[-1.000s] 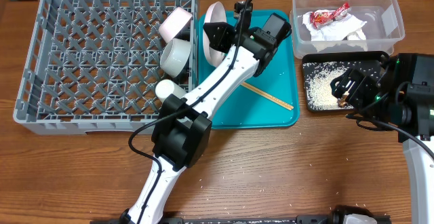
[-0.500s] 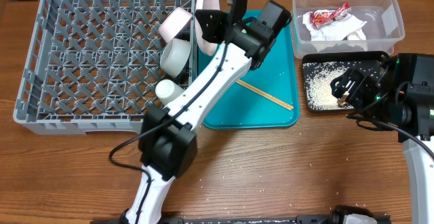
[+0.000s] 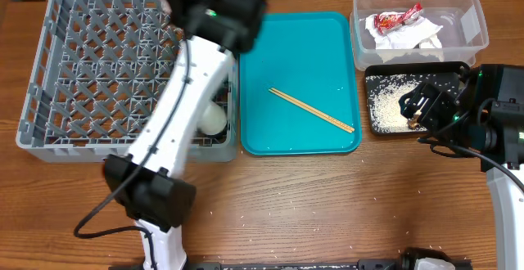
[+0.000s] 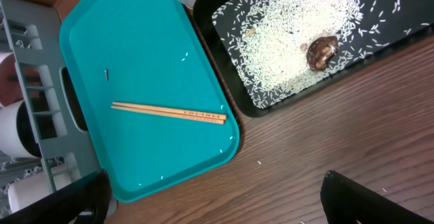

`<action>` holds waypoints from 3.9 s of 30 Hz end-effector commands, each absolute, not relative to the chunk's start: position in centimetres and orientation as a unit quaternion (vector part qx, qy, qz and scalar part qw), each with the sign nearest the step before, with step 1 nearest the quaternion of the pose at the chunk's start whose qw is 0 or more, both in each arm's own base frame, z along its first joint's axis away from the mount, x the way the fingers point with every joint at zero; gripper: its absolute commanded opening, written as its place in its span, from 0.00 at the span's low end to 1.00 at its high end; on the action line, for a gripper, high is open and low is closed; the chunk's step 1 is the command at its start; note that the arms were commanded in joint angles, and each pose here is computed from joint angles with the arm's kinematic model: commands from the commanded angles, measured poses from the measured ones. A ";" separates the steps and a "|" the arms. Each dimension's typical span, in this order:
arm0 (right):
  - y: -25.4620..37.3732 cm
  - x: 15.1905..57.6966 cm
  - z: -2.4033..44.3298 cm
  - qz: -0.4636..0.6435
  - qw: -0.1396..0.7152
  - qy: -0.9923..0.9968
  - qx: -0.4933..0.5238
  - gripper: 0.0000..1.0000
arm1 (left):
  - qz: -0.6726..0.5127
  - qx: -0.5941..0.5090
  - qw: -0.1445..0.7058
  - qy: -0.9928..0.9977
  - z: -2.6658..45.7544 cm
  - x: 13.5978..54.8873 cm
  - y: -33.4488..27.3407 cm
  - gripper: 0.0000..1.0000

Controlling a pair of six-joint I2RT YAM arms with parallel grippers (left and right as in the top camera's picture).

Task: Sort waste into correct bins and load items into the dishwasher
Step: 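Lift the white plate with the left gripper into the rack, then stand the plate upright in the rack and release it, then reach the left gripper to the wooden chopsticks on the teal tray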

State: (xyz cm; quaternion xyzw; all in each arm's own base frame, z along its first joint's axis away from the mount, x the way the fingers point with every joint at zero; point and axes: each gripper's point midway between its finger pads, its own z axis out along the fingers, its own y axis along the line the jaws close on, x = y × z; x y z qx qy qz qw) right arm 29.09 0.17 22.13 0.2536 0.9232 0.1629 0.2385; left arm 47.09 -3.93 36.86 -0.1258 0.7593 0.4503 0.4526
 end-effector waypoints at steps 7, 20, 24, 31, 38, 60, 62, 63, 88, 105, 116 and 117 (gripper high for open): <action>-0.1 29.3 22.9 0.160 0.251 0.921 0.252 1.00 | 0.444 -0.124 0.414 0.785 35.7 49.9 2.4 0.04; -0.1 29.3 22.9 0.160 0.251 0.921 0.252 1.00 | 0.502 -0.017 0.335 0.797 29.6 54.3 2.2 0.04; -0.1 29.3 22.9 0.160 0.251 0.921 0.252 1.00 | 0.511 0.001 0.324 0.796 28.9 55.0 2.5 0.04; -0.1 29.3 22.9 0.160 0.251 0.921 0.252 1.00 | 0.488 0.015 0.327 0.809 28.1 55.8 2.7 0.04; -0.1 29.4 22.9 0.160 0.251 0.921 0.252 1.00 | 0.493 0.005 0.318 0.810 27.8 55.8 4.4 0.04; -0.1 29.3 22.9 0.160 0.251 0.921 0.252 1.00 | 0.465 0.034 0.277 0.840 19.9 57.9 4.3 0.25; -0.1 29.3 22.9 0.160 0.251 0.921 0.252 1.00 | 0.465 0.029 0.280 0.839 19.9 57.9 4.3 0.39; -0.1 29.3 22.9 0.160 0.251 0.921 0.252 1.00 | 0.465 0.028 0.281 0.839 20.0 57.9 4.3 0.44; -0.1 29.3 22.9 0.160 0.251 0.921 0.252 1.00 | -0.173 0.108 0.321 0.925 29.2 45.7 -21.7 0.75; -0.1 29.3 22.9 0.160 0.251 0.921 0.252 1.00 | -0.205 0.110 0.132 0.964 9.0 43.4 -36.3 1.00; -0.1 29.3 22.9 0.160 0.251 0.921 0.252 1.00 | -0.097 -0.119 0.055 0.987 1.7 42.4 -32.3 0.72; -0.1 29.3 22.9 0.160 0.251 0.921 0.252 1.00 | -0.094 -0.125 0.051 0.986 1.3 42.3 -32.3 0.72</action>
